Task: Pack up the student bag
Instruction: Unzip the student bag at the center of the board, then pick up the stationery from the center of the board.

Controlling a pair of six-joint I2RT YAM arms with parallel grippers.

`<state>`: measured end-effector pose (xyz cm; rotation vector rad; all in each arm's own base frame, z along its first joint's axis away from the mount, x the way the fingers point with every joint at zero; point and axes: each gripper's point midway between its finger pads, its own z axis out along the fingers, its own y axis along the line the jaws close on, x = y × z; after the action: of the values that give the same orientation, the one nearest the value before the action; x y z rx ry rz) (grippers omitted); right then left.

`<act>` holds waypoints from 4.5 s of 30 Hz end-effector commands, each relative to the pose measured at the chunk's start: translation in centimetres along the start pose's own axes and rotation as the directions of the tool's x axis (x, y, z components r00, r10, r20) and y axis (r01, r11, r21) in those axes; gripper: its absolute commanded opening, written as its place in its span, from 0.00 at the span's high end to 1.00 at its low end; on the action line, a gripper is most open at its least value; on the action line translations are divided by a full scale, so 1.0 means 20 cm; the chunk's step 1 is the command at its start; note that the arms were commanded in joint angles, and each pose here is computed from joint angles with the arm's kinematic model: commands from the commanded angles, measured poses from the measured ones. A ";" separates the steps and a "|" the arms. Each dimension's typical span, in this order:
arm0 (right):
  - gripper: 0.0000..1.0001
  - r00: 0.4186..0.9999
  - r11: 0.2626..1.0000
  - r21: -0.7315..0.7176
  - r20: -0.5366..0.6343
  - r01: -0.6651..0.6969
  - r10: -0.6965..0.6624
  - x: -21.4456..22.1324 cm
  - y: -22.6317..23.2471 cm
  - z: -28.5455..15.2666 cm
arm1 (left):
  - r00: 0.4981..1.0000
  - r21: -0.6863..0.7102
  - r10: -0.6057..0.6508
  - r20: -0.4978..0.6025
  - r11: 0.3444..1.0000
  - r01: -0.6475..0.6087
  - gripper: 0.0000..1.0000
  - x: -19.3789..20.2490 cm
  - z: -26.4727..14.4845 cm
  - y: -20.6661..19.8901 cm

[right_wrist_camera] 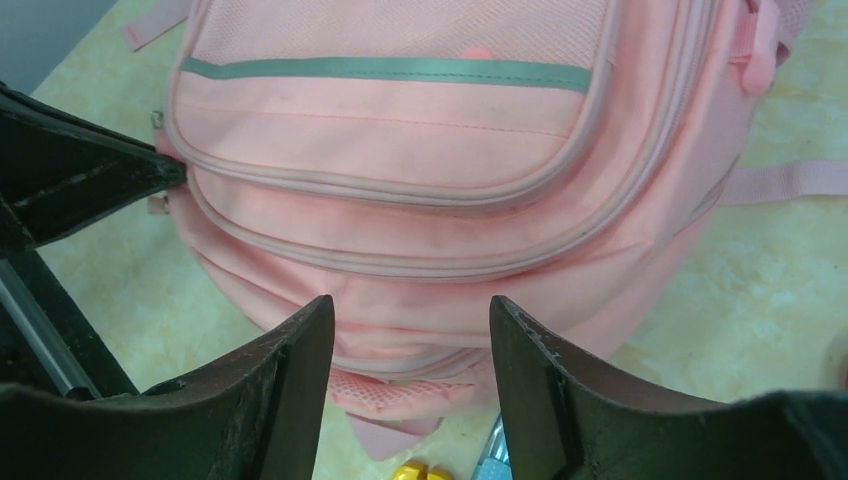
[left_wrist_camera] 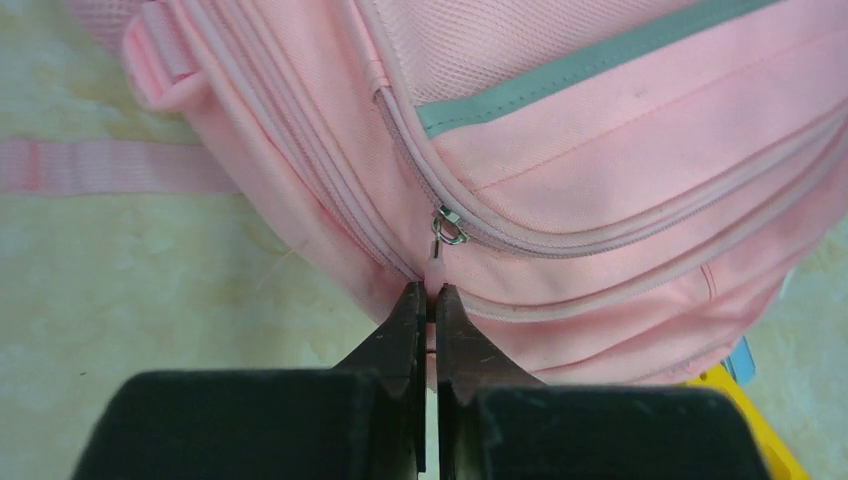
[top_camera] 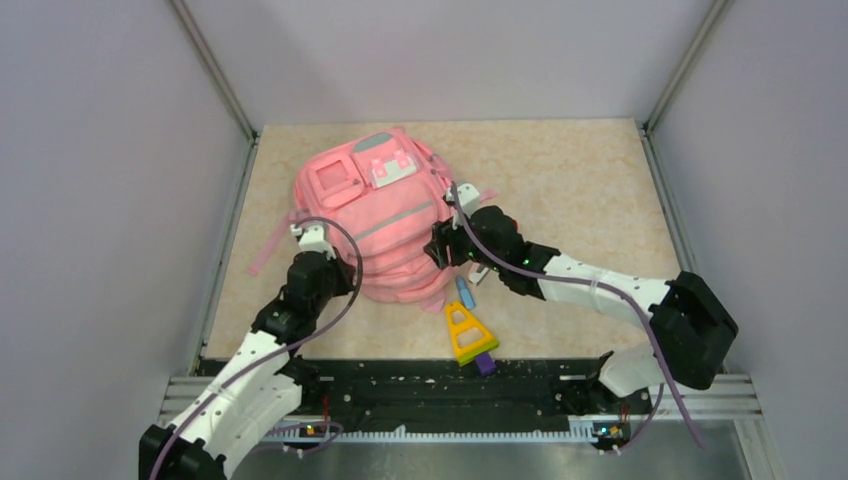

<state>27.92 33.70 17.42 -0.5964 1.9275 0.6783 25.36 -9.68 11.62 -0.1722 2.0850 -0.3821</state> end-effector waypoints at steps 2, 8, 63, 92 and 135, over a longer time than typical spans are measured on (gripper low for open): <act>0.41 0.998 0.996 0.073 -0.018 -0.053 0.054 0.07 -0.10 0.05 | 0.991 -0.201 -0.036 0.128 0.978 0.061 1.00 -0.19 -0.03 0.14; 0.37 0.993 0.983 0.157 -0.054 -0.097 0.107 0.16 -0.21 0.16 | 0.994 -0.255 -0.015 0.110 0.966 0.043 1.00 -0.24 0.02 0.16; 1.00 0.996 0.999 0.047 -0.085 0.004 0.000 0.00 -0.33 0.25 | 0.791 0.173 0.589 -0.169 0.807 -0.564 0.32 -0.34 0.06 -0.40; 1.00 0.995 0.999 -0.039 -0.093 -0.037 0.033 0.03 -0.25 0.26 | 0.838 -0.178 0.534 -0.110 0.819 -0.545 0.32 -0.53 0.19 -0.22; 1.00 0.992 0.985 -0.134 -0.087 -0.104 0.093 0.00 -0.18 0.26 | 0.733 -0.290 0.681 -0.004 0.700 -0.652 1.00 -0.55 0.26 -0.28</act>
<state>32.75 33.77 11.67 -0.6197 2.1034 0.8203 33.41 -13.70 14.12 0.5878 2.0771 0.3318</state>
